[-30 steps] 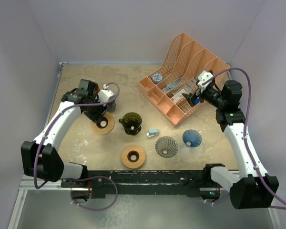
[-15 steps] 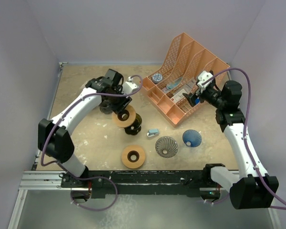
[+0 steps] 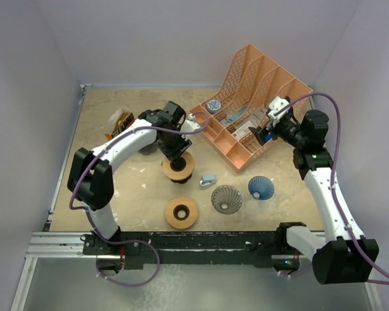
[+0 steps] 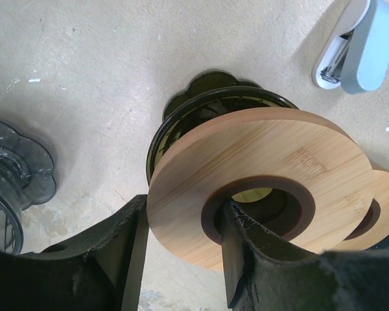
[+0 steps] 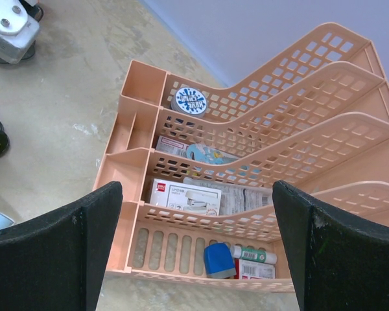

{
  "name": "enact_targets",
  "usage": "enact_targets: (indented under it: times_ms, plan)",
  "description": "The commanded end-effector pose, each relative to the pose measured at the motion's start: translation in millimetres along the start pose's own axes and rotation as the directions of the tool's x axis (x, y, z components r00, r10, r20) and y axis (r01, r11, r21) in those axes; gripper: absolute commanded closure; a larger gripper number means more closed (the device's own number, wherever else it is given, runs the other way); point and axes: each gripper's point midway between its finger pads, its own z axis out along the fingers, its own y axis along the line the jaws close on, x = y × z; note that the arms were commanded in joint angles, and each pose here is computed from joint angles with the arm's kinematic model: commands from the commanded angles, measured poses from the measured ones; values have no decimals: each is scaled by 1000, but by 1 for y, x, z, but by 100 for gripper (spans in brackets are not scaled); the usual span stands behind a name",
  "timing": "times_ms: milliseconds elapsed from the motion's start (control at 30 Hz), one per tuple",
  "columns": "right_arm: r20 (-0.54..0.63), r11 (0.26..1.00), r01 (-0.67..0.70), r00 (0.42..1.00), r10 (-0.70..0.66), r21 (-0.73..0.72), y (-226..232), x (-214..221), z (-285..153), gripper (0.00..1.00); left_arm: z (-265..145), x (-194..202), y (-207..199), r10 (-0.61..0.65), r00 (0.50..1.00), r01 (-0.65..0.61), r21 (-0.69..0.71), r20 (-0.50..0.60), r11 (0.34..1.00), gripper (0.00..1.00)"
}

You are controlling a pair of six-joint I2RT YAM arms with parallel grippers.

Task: Place the coffee filter in the dripper
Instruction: Place the dripper holder onto the coffee server.

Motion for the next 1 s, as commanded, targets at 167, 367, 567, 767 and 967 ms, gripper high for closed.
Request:
enact_targets:
  times_ms: [167, 367, 567, 767, 967]
  plan:
    - [35, 999, 37, 999, -38, 24, -6, -11, -3, 0, -3, -28, 14, -30, 998, 35, -80, 61, 996, 76]
    - [36, 999, 39, 999, -40, 23, -6, -11, -3, 0, 3, -27, 17, -41, 999, 44, -88, 35, 995, 75]
    - [35, 999, 40, 999, -40, 24, -6, -11, -4, 0, 8, -23, 14, -44, 999, 45, -79, 10, 996, 71]
    - [35, 999, 39, 999, -40, 24, -6, -11, -3, 0, 5, -25, 11, -52, 999, 53, -74, 12, 996, 66]
    - [34, 999, 40, 999, -41, 23, -6, -10, -3, 0, 0, -25, 10, -58, 998, 59, -74, 19, 995, 58]
